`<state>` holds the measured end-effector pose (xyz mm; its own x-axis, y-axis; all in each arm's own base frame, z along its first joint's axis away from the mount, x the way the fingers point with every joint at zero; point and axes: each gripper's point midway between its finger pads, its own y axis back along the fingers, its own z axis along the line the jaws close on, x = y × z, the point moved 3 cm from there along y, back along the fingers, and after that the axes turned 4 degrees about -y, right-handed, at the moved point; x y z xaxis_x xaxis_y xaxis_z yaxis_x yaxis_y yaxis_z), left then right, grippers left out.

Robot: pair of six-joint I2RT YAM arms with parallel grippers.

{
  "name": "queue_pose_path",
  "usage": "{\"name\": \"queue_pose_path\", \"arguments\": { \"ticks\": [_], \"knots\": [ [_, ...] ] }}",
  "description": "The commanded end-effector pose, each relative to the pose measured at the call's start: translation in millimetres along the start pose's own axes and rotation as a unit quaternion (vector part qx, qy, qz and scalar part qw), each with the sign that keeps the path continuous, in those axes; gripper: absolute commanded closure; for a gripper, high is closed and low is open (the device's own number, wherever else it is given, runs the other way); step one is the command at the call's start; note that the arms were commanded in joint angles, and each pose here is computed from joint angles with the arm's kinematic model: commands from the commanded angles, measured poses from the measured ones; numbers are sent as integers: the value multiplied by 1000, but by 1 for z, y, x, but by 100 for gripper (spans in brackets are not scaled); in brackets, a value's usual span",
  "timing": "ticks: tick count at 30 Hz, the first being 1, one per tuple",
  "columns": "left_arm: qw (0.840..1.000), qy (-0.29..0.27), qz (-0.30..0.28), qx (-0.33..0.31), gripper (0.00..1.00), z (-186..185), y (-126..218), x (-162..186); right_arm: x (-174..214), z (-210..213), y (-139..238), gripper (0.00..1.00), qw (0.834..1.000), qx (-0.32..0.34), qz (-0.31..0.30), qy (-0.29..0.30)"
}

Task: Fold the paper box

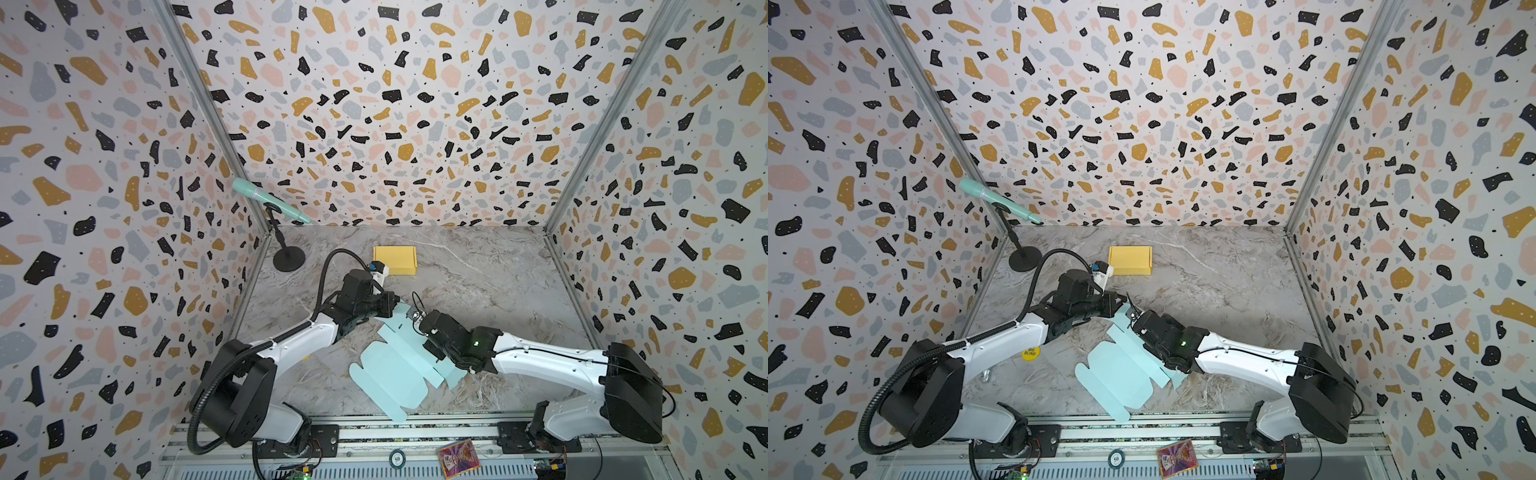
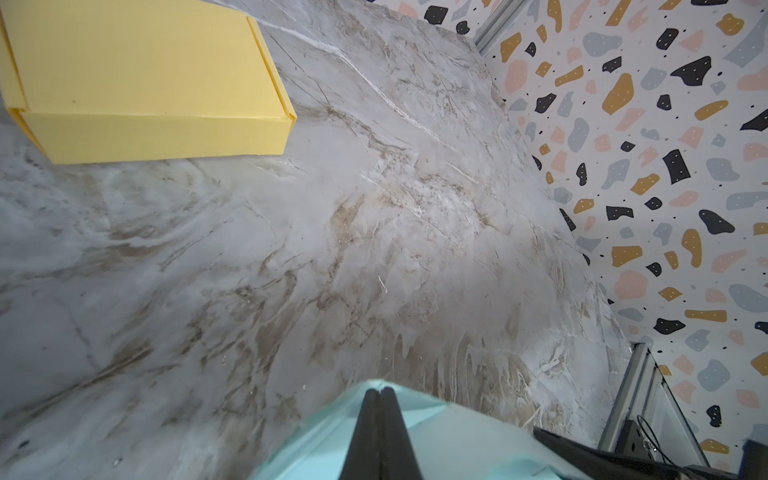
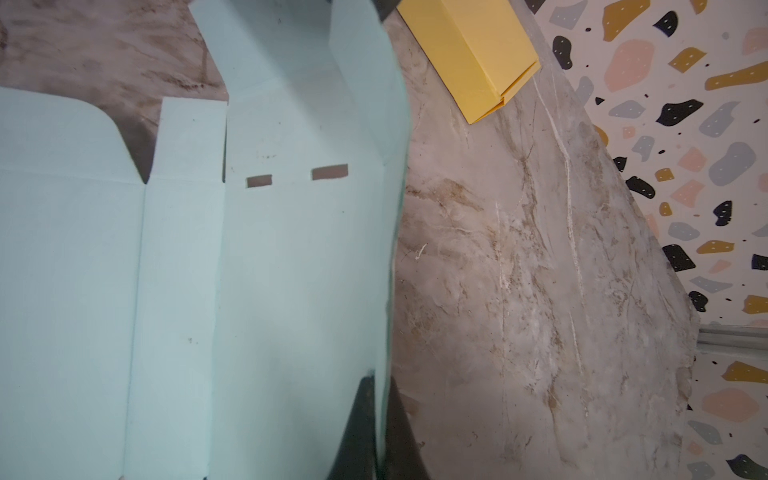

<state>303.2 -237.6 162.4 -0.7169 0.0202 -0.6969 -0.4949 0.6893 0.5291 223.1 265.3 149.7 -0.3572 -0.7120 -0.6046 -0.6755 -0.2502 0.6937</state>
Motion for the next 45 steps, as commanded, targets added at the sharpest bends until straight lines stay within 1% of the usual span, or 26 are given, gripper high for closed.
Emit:
{"name": "queue_pose_path", "arguments": {
  "ticks": [1, 7, 10, 12, 16, 19, 22, 24, 27, 29, 31, 33, 35, 37, 39, 40, 43, 45],
  "knots": [
    [999, -9, 5, 32, 100, -21, 7, 8, -21, -8, 14, 100, 999, 10, -39, -12],
    [999, -10, 3, 48, 100, -36, 9, 20, -27, -8, 19, 100, 998, 20, -54, 6],
    [998, -2, -5, 55, 100, -43, 8, 23, -29, -8, 21, 100, 998, 26, -61, 9],
    [999, 5, -15, 51, 100, -42, 11, 24, -30, -8, 20, 100, 997, 26, -68, 11],
    [999, 13, -15, 35, 100, -31, 12, 37, -35, -3, 20, 100, 996, 28, -79, 29],
    [1000, 11, -18, 16, 100, -22, 14, 42, -32, 3, 17, 100, 995, 34, -73, 53],
    [999, 23, -35, 11, 100, -10, 20, 43, -26, 9, 14, 100, 995, 36, -64, 70],
    [999, 37, -36, 1, 100, 4, 24, 47, -21, 11, 13, 100, 995, 38, -60, 70],
    [998, 56, -36, -2, 92, 24, 35, 53, -16, 11, 13, 100, 995, 37, -57, 67],
    [998, 54, -32, -20, 87, 38, 43, 58, -13, 11, 13, 100, 995, 39, -55, 69],
    [997, 57, -18, -42, 80, 52, 50, 65, -10, 10, 12, 100, 995, 43, -54, 74],
    [996, 68, -23, -51, 72, 60, 55, 67, -8, 9, 11, 100, 994, 46, -52, 81],
    [995, 79, -26, -55, 70, 64, 54, 68, -6, 8, 8, 100, 994, 44, -50, 85],
    [993, 90, -24, -67, 71, 71, 50, 71, -5, 6, 8, 100, 994, 44, -52, 89],
    [991, 106, -21, -74, 82, 77, 45, 77, -6, 1, 9, 100, 995, 42, -55, 77],
    [991, 111, -26, -74, 85, 78, 43, 77, -7, 0, 9, 100, 996, 32, -57, 68],
    [990, 119, -19, -74, 88, 82, 38, 85, -8, -8, 9, 100, 997, 18, -66, 40],
    [990, 119, -11, -76, 88, 85, 36, 90, -7, -16, 6, 100, 998, 12, -65, 21]
  ]
}}
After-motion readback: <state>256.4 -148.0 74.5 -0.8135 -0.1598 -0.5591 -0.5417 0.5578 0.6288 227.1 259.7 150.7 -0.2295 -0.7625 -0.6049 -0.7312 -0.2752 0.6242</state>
